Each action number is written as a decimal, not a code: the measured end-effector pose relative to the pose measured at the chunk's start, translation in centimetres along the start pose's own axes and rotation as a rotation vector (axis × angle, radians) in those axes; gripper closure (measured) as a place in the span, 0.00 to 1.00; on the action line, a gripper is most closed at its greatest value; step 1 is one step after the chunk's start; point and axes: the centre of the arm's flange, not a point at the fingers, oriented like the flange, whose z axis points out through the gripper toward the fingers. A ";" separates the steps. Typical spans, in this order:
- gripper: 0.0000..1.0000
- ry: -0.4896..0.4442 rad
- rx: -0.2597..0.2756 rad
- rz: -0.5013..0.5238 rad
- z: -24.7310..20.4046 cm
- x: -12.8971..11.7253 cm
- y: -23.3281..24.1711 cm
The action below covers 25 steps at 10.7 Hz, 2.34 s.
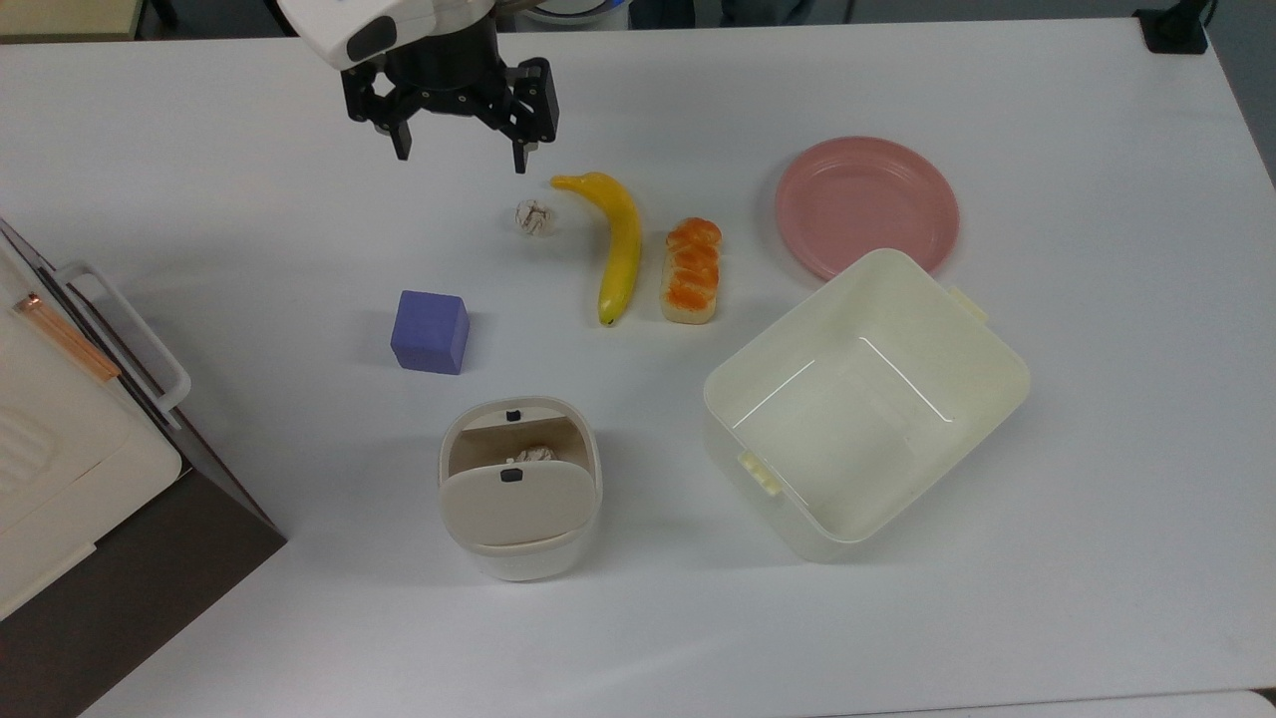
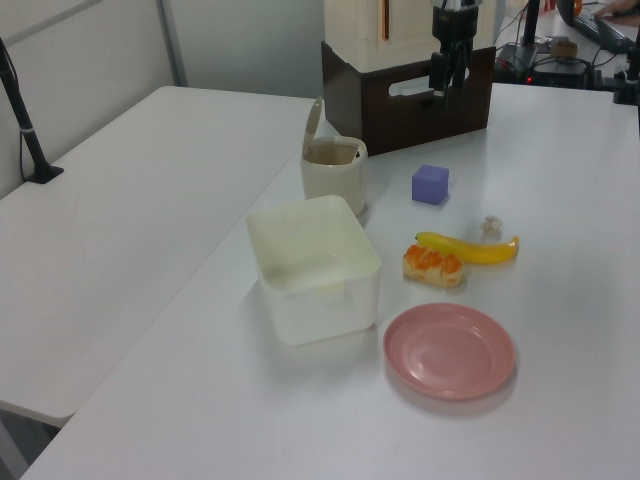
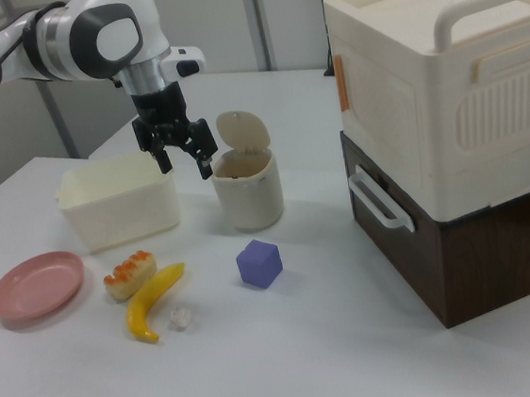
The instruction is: Grab it up and put it in the trash
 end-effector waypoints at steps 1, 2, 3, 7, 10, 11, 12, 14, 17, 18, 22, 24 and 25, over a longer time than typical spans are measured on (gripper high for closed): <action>0.00 0.001 0.000 0.001 -0.1 0.0 0.1; 0.00 -0.015 0.000 0.001 -0.1 -0.3 0.1; 0.00 -0.020 0.001 0.003 -0.3 -0.5 0.2; 0.00 -0.017 0.001 0.005 -0.6 -0.6 0.4; 0.00 -0.017 0.001 0.007 -0.6 -0.6 0.4; 0.00 -0.017 0.001 0.007 -0.6 -0.6 0.4; 0.00 -0.019 0.001 0.005 -0.5 -0.6 0.3; 0.00 -0.039 0.002 -0.010 0.4 -0.8 -0.2; 0.00 -0.139 -0.001 -0.056 4.2 -2.0 -1.8; 0.00 -0.177 -0.002 -0.083 6.1 -2.5 -2.6; 0.02 -0.244 -0.011 -0.125 14.8 -3.2 -3.4; 0.04 -0.246 -0.016 -0.151 18.3 -2.7 -3.4; 0.04 -0.265 -0.014 -0.188 19.7 -2.8 -3.2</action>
